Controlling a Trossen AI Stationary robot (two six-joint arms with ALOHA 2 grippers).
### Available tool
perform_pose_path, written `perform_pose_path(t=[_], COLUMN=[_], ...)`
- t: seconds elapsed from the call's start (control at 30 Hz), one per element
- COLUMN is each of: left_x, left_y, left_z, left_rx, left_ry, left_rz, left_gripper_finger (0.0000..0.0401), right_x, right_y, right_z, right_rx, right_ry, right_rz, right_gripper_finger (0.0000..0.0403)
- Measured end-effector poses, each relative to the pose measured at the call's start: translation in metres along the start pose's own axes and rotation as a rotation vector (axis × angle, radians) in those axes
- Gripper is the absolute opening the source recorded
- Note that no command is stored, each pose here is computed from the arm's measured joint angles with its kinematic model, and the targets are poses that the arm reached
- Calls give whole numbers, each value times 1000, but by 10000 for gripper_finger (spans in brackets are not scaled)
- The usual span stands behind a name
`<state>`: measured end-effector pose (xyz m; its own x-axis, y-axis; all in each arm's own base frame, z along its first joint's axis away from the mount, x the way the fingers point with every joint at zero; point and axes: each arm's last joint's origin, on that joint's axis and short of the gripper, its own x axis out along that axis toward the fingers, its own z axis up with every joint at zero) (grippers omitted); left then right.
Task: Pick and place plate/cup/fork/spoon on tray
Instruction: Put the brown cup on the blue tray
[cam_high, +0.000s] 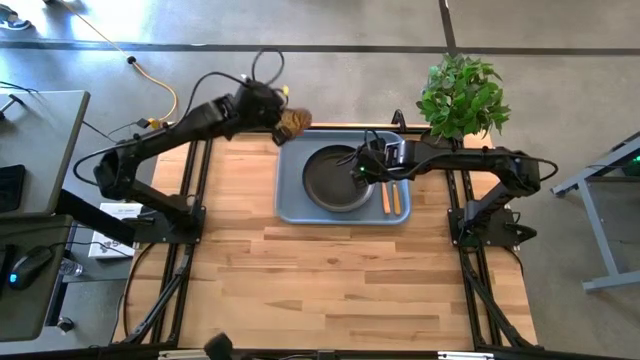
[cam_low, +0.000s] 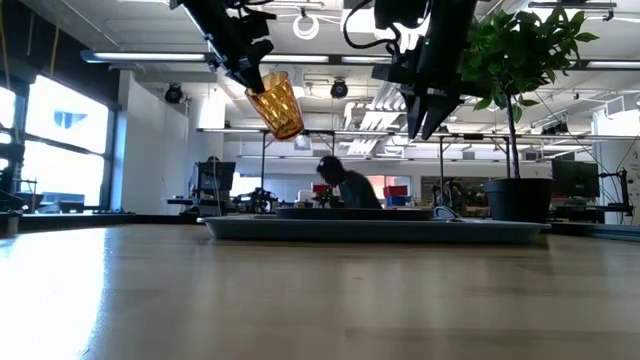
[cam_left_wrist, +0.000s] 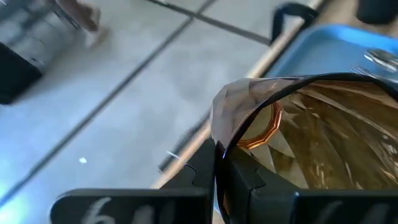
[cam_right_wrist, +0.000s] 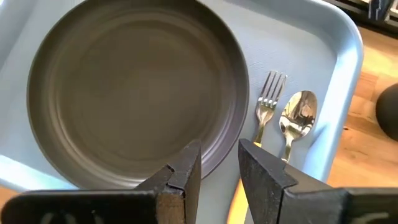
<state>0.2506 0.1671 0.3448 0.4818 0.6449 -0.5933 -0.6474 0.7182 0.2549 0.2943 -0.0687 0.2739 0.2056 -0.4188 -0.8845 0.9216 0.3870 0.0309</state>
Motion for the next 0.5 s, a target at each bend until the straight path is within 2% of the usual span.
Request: perform_pose_path(t=[0.17, 0.33, 0.5], left_x=[6, 10, 15], left_y=[28, 54, 78], left_z=[7, 11, 11], left_rx=[12, -28, -67], left_ry=[-88, -179, -190], left_rz=[65, 44, 51], left_gripper_finger=[7, 7, 7], right_x=[2, 5, 7], right_y=[-3, -5, -10], right_z=[5, 11, 17], right_rx=[41, 70, 121], right_ry=[0, -13, -17], right_rz=[2, 13, 8], right_gripper_finger=[99, 99, 99])
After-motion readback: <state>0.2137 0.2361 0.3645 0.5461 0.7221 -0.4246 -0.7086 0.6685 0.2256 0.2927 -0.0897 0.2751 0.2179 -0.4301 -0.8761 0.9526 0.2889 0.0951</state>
